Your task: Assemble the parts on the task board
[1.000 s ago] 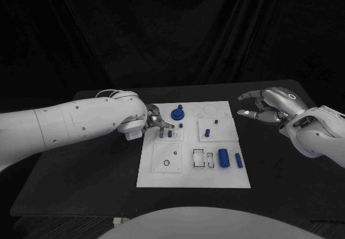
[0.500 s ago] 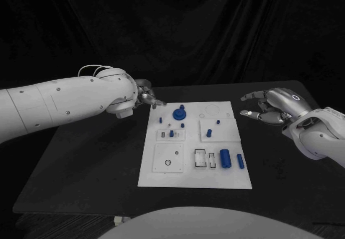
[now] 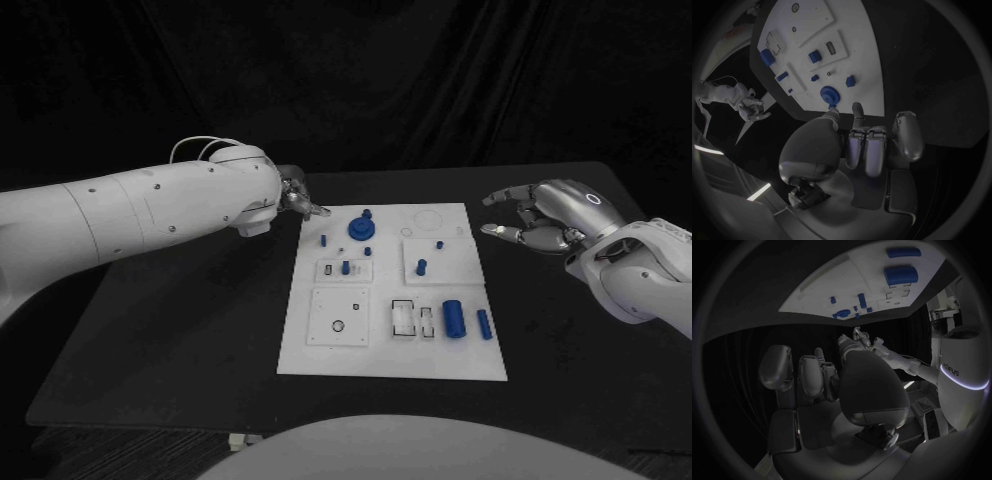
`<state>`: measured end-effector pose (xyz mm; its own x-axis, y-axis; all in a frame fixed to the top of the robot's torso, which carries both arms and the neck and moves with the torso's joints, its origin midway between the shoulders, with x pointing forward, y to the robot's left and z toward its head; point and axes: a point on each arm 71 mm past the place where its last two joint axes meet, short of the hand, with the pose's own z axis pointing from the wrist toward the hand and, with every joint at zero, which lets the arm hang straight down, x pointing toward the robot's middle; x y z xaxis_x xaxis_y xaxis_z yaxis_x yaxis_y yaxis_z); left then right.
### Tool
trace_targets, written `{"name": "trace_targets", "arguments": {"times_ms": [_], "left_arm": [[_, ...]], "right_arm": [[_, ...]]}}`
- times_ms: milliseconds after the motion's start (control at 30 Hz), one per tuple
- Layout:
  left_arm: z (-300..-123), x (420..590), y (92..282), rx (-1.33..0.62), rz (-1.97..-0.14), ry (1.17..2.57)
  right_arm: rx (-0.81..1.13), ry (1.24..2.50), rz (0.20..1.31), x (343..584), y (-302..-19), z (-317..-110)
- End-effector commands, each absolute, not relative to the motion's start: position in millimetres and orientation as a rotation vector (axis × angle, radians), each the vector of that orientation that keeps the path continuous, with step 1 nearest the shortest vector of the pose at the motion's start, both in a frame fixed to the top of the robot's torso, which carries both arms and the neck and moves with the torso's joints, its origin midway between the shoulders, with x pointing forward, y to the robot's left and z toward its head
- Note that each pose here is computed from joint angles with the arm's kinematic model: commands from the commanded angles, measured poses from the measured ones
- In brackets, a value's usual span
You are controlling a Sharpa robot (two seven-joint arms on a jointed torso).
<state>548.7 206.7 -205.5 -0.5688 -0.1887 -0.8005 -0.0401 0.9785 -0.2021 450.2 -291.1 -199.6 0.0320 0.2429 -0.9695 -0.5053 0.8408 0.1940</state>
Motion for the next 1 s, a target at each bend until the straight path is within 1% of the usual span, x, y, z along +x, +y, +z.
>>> {"name": "trace_targets", "arguments": {"times_ms": [33, 433, 1000], "left_arm": [[-210.9, 549.7, 202.4, -0.116, -0.22, 2.186], [-230.6, 550.2, 193.2, -0.101, -0.224, 2.227], [-242.9, 546.6, 190.1, -0.09, -0.212, 2.268]], "right_arm": [[-0.226, 1.433, 0.589, 449.0, -290.4, -200.6], [-0.227, 1.433, 0.591, 448.5, -290.2, -200.8], [-0.228, 1.433, 0.59, 449.1, -289.9, -201.1]]}}
